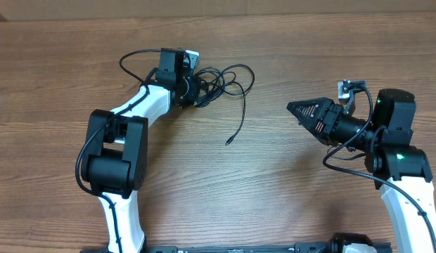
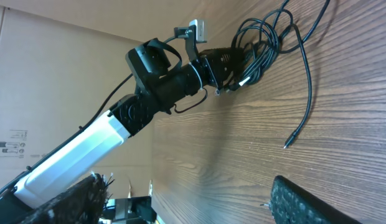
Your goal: Untangle cables
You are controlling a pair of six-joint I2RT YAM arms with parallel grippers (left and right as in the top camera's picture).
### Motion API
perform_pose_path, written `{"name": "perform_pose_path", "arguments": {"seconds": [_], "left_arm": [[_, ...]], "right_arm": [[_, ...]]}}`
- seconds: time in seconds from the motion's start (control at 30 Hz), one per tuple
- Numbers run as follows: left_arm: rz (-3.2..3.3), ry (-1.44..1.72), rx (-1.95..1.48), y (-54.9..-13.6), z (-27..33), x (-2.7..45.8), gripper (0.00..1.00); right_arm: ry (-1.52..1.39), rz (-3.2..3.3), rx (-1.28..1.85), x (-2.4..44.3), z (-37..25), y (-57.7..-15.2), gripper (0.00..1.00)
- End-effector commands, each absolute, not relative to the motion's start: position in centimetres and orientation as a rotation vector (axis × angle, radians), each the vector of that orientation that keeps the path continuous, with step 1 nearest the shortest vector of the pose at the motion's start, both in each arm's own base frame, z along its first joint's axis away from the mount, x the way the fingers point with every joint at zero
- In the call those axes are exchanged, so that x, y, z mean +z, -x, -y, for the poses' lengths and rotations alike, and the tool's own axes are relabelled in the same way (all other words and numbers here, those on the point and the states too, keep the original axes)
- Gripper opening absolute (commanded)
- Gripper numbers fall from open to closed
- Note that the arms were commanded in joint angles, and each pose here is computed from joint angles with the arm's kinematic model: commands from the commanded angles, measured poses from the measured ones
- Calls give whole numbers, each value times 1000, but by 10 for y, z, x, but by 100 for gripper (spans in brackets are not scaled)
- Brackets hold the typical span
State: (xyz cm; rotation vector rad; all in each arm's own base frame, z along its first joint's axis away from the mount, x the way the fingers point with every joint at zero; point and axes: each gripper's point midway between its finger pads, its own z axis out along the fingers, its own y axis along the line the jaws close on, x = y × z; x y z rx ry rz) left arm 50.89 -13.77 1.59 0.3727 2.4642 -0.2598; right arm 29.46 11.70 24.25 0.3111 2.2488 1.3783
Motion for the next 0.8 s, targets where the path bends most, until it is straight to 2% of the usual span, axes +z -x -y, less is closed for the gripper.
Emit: {"name": "perform_pose_path", "arguments": {"seconds": [0.0,0.17,0.4,0.57,0.77], "left_arm": [[-2484,-431,-363,-498,153,10,4],[-2375,-472,-461,-504,169,54,4],[-2128,-544,-429,-509,173,166,4],[-1963,-551,-406,-494,170,248,4],[-1823,-636,-471,-464,180,306,4]], "right_arm": [[-310,-2247,1356,244,-115,-296,77],[-388,-2306,1277,228,-107,-295,77],[-366,-2310,1258,227,-106,-293,77],[-262,-2282,1282,236,-112,-287,75],[-201,-2220,1270,256,-113,-276,73]]}}
